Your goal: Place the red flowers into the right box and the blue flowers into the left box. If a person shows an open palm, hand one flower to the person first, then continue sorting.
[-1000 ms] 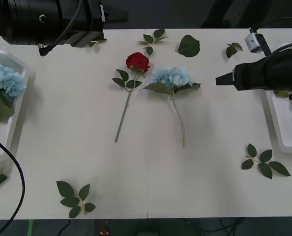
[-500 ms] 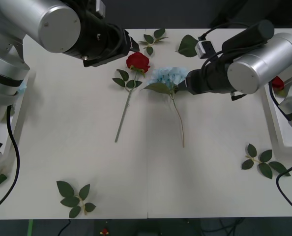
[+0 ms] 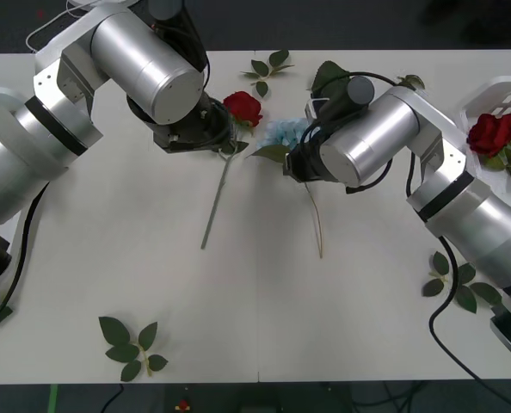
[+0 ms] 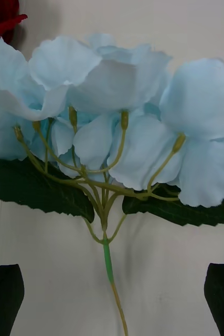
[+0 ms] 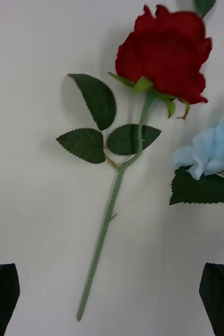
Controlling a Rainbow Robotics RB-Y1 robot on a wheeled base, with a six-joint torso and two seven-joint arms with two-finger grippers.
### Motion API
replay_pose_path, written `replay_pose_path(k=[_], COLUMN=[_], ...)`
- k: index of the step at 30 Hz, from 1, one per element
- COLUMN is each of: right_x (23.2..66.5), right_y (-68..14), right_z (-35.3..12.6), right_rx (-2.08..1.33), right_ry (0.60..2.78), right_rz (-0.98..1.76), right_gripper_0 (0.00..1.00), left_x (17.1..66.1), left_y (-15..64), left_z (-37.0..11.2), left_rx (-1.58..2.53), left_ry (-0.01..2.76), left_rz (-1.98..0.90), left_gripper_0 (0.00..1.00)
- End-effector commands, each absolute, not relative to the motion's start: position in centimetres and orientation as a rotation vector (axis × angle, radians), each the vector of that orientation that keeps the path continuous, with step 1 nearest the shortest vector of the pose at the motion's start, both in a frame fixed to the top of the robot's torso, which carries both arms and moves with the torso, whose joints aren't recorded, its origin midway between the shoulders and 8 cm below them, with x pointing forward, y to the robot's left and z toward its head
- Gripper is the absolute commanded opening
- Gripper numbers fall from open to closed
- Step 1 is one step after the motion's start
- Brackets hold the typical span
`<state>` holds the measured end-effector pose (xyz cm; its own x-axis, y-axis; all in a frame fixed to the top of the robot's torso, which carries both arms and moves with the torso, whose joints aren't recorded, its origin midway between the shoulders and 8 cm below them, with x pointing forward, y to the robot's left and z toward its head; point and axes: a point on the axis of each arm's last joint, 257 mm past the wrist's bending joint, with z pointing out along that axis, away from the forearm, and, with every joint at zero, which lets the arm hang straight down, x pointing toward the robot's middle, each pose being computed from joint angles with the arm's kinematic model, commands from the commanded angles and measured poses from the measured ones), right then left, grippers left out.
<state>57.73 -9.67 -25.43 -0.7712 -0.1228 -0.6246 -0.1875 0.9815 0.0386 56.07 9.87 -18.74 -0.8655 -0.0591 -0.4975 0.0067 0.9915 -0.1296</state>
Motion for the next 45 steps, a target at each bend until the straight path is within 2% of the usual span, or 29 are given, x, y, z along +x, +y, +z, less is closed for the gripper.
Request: replay_pose_path(k=[1,14,17,18,23,38,39,40,42,45], right_x=[59.7,60.9,60.9,60.8,60.8,61.1,61.2,61.3,61.5,61.8], right_y=[-6.0,-5.2,-5.0,-4.7,-4.7,-4.5,-4.5,-4.6,-4.7,-5.1], right_z=[-24.4,-26.9,-27.1,-27.2,-27.2,-26.9,-26.8,-26.8,-26.6,-26.2], right_rx=[-0.240,-0.254,-0.265,-0.264,-0.255,-0.256,-0.256,-0.256,-0.253,-0.252], right_ry=[2.397,2.374,2.369,2.368,2.365,2.347,2.345,2.342,2.334,2.323], right_rz=[0.155,0.126,0.124,0.131,0.139,0.152,0.153,0.153,0.156,0.158], right_gripper_0=[1.00,1.00,0.12,0.00,0.00,0.00,0.00,0.00,0.00,0.00], left_x=[57.0,59.0,60.6,61.0,61.9,59.6,59.6,59.6,59.8,59.9], left_y=[11.1,9.6,8.6,8.3,7.1,7.7,7.9,8.0,8.3,8.6], left_z=[-18.2,-23.4,-24.1,-24.3,-25.7,-29.8,-30.0,-30.0,-30.0,-30.0], left_rx=[-0.067,-0.037,-0.017,-0.008,0.037,0.198,0.198,0.208,0.214,0.226], left_ry=[2.620,2.622,2.568,2.552,2.510,2.541,2.541,2.539,2.533,2.526], left_rz=[-0.108,-0.086,-0.122,-0.125,-0.148,-0.020,-0.013,-0.006,0.011,0.030], left_gripper_0=[1.00,1.00,1.00,1.00,1.00,1.00,0.84,0.61,0.00,0.00])
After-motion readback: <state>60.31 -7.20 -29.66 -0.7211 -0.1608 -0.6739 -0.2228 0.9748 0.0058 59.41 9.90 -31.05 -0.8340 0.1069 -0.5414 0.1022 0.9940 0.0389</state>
